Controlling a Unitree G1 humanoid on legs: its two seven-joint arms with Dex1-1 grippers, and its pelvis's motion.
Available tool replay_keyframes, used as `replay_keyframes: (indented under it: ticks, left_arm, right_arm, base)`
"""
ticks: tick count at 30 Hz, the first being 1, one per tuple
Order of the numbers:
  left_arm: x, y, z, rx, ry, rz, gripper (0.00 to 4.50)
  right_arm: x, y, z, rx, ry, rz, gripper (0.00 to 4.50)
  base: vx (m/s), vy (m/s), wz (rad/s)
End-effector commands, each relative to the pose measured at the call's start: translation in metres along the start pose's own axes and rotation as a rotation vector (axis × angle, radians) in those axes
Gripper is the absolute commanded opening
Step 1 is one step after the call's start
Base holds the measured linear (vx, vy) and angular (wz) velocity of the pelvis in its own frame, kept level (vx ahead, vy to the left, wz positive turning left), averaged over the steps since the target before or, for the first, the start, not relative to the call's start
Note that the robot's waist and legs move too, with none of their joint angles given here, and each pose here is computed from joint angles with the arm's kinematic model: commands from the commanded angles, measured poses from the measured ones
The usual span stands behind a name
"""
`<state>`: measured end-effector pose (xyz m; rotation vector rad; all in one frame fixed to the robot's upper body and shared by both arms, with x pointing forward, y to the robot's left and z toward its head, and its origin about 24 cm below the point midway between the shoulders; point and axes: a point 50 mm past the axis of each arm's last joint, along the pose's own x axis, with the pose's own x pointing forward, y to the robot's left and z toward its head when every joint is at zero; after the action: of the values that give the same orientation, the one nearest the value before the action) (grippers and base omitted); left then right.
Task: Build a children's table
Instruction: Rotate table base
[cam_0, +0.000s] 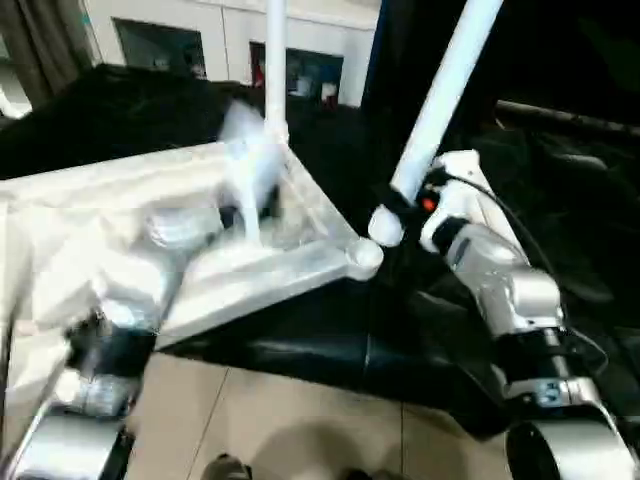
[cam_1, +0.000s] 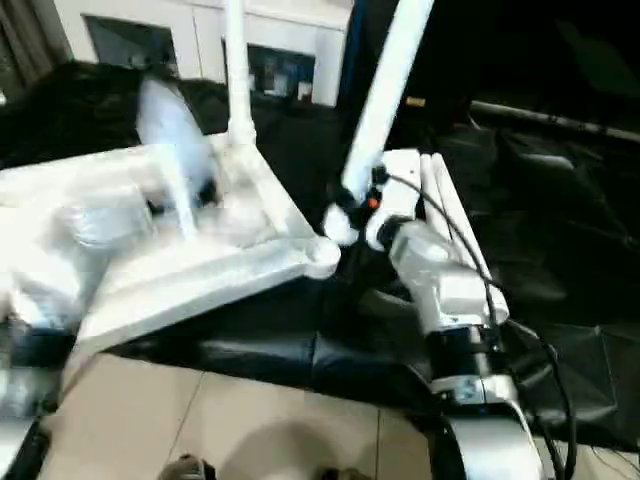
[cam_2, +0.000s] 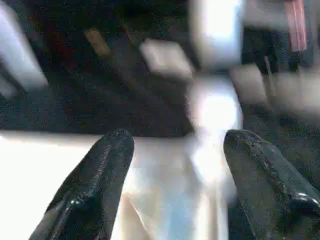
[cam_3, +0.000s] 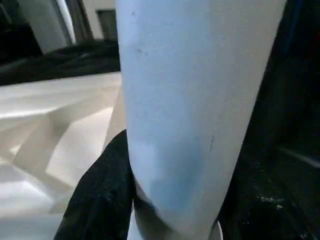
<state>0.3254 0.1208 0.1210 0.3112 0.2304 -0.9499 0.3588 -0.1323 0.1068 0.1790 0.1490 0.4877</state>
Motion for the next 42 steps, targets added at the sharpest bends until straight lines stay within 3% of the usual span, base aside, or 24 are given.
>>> replay_keyframes:
  ticks: [1, 5, 9, 11, 12, 14, 16, 18, 21, 23, 26, 32, 38, 42]
  left_arm:
    - [0.007, -0.005, -0.003, 0.049, 0.037, -0.049, 3.39]
    - [0.013, -0.001, -0.022, 0.008, 0.137, -0.013, 3.39]
    - [0.016, 0.002, -0.03, -0.019, 0.178, -0.001, 3.39]
    - [0.018, 0.004, -0.032, -0.034, 0.181, 0.002, 3.03]
    - [0.019, 0.008, -0.029, -0.025, 0.16, 0.044, 3.03]
    - [0.016, 0.016, -0.012, -0.004, 0.018, 0.158, 3.03]
    - [0.013, 0.019, -0.007, -0.023, -0.027, 0.224, 3.03]
    - [-0.01, 0.026, 0.01, -0.045, -0.257, 0.481, 3.03]
    - [-0.028, 0.02, 0.003, -0.071, -0.284, 0.583, 3.03]
    - [-0.046, 0.001, -0.009, -0.181, -0.316, 0.68, 3.03]
    - [-0.056, -0.019, -0.014, -0.269, -0.371, 0.784, 3.03]
    - [-0.05, -0.032, -0.027, -0.232, -0.29, 0.833, 3.03]
    - [-0.041, -0.038, -0.018, -0.256, -0.296, 0.833, 3.03]
    - [-0.042, -0.04, -0.024, -0.251, -0.262, 0.835, 3.03]
  right_arm:
    - [0.001, -0.001, 0.009, -0.038, -0.027, 0.01, 1.88]
    - [0.002, 0.0, 0.011, -0.055, -0.028, 0.037, 1.88]
    - [0.002, 0.003, 0.011, -0.062, -0.023, 0.058, 1.88]
    - [0.002, 0.004, 0.01, -0.062, -0.022, 0.063, 1.88]
    - [0.002, 0.005, 0.01, -0.061, -0.022, 0.064, 1.88]
    - [0.0, 0.004, 0.01, -0.081, -0.034, 0.016, 1.88]
    - [-0.001, 0.004, 0.012, -0.091, -0.047, -0.002, 1.88]
    - [-0.009, 0.006, 0.014, -0.147, -0.051, -0.058, 1.88]
    - [-0.02, 0.009, 0.013, -0.204, -0.074, -0.102, 1.88]
    - [-0.032, 0.016, 0.003, -0.285, -0.063, -0.149, 1.88]
    - [-0.042, 0.02, -0.007, -0.231, -0.082, -0.169, 1.88]
    - [-0.049, 0.024, -0.017, -0.103, -0.113, -0.187, 1.88]
    - [-0.055, 0.033, -0.017, -0.165, -0.105, -0.144, 1.88]
    - [-0.055, 0.031, -0.018, -0.155, -0.105, -0.14, 1.88]
  base:
    - [0.0, 0.0, 0.0]
    - [0.0, 0.0, 0.0]
    - [0.0, 0.0, 0.0]
    - [0.0, 0.0, 0.0]
    - [0.0, 0.0, 0.0]
    - [0.0, 0.0, 0.0]
    - [0.0, 0.0, 0.0]
    - [0.0, 0.0, 0.0]
    - [0.0, 0.0, 0.0]
    - [0.0, 0.0, 0.0]
    - [0.0, 0.0, 0.0]
    - [-0.037, 0.003, -0.03]
    - [-0.081, 0.011, 0.09]
    - [-0.017, 0.017, 0.62]
